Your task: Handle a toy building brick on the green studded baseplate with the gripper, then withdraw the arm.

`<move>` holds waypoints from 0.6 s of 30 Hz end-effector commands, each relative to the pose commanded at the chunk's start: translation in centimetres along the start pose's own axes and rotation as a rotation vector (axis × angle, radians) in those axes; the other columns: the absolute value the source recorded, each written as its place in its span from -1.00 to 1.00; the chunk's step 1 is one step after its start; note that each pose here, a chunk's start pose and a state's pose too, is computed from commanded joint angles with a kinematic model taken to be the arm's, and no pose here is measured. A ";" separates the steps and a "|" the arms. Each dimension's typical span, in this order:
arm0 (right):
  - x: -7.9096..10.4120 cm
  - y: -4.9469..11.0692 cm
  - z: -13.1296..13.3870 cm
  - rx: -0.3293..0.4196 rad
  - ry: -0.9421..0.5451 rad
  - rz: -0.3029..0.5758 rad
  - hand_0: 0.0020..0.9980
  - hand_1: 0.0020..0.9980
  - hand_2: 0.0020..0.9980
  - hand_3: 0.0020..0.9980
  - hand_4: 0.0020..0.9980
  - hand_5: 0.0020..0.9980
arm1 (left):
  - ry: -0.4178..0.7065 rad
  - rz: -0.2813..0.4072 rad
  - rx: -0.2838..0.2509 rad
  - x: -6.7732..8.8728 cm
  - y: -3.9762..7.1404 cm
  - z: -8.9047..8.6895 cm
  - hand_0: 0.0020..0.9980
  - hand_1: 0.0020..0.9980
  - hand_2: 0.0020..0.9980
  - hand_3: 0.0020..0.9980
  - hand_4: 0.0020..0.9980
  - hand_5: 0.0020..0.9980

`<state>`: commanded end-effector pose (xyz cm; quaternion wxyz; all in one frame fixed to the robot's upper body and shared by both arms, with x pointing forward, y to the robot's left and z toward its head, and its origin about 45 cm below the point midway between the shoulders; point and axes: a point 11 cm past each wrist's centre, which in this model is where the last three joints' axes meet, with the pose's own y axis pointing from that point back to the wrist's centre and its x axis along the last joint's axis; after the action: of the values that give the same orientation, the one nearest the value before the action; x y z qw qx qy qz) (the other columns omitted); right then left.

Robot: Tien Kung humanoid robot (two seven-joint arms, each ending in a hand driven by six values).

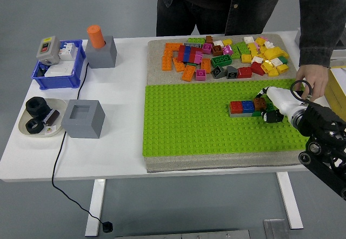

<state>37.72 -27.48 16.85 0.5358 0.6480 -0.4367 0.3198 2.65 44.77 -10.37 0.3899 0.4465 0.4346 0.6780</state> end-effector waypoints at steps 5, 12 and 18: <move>-0.1 0.0 0.0 -0.001 -0.002 -0.003 0.87 0.78 0.84 0.17 -0.08 -0.90 | 0.000 0.000 0.000 0.0 0.0 0.0 0.19 0.23 0.08 0.19 0.50 -0.62; -0.3 0.0 -0.1 0.003 -0.005 -0.006 0.87 0.78 0.84 0.17 -0.08 -0.90 | 0.000 -0.001 0.000 0.0 0.0 0.0 0.19 0.23 0.08 0.19 0.50 -0.62; -0.3 0.1 -0.1 0.003 -0.005 -0.008 0.87 0.78 0.84 0.17 -0.08 -0.90 | -0.001 -0.001 0.000 0.0 0.0 0.0 0.19 0.23 0.08 0.19 0.50 -0.62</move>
<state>37.53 -27.28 16.60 0.5350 0.6515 -0.4349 0.3166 2.65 44.74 -10.38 0.3905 0.4465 0.4346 0.6777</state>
